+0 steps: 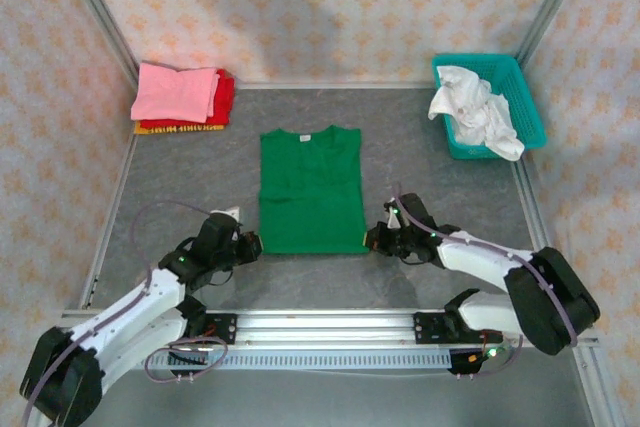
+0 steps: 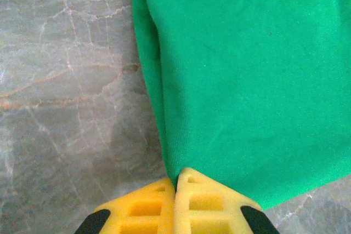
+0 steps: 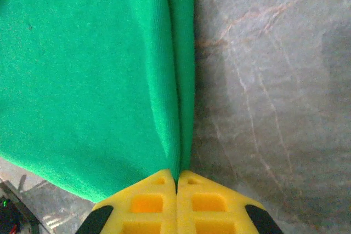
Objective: Fold and stack the t-shirts
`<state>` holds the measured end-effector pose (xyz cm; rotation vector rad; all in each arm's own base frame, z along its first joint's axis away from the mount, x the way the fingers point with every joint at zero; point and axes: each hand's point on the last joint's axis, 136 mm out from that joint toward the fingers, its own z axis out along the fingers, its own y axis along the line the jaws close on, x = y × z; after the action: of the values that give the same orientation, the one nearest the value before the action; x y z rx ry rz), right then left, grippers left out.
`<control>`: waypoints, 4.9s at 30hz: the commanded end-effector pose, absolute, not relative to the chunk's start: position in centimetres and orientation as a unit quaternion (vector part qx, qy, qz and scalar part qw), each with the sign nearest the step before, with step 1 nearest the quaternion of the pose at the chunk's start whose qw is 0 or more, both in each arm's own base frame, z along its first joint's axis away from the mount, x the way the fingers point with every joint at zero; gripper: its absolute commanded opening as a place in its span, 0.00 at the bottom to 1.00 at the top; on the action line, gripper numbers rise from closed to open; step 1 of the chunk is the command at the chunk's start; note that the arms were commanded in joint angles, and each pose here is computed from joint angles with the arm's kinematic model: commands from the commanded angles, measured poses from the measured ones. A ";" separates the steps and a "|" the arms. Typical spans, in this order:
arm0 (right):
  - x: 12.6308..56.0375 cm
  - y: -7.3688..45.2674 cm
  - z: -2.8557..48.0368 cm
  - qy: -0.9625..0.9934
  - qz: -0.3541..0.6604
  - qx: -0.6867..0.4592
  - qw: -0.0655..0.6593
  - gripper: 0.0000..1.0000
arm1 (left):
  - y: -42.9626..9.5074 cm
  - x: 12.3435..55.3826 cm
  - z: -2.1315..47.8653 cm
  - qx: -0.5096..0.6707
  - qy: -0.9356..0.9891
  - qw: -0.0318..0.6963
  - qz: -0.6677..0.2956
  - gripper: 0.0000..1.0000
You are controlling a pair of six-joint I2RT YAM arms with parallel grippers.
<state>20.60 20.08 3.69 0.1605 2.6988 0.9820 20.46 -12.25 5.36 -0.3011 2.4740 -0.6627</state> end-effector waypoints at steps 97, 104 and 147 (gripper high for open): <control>44.9 26.9 3.0 0.928 0.298 0.028 0.220 0.14 | -8.9 47.9 1.7 -0.158 0.942 0.250 -0.158 0.66; 44.9 26.8 2.7 0.929 0.295 0.029 0.220 0.14 | -12.0 48.2 0.5 -0.134 0.947 0.240 -0.166 0.57; 40.6 21.1 10.1 0.916 0.268 0.053 0.294 0.68 | 0.1 60.9 19.8 0.022 0.919 0.381 0.100 0.00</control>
<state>40.72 20.97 10.41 0.1469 2.4182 0.7159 60.29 -3.39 17.79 0.0436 2.3584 0.1407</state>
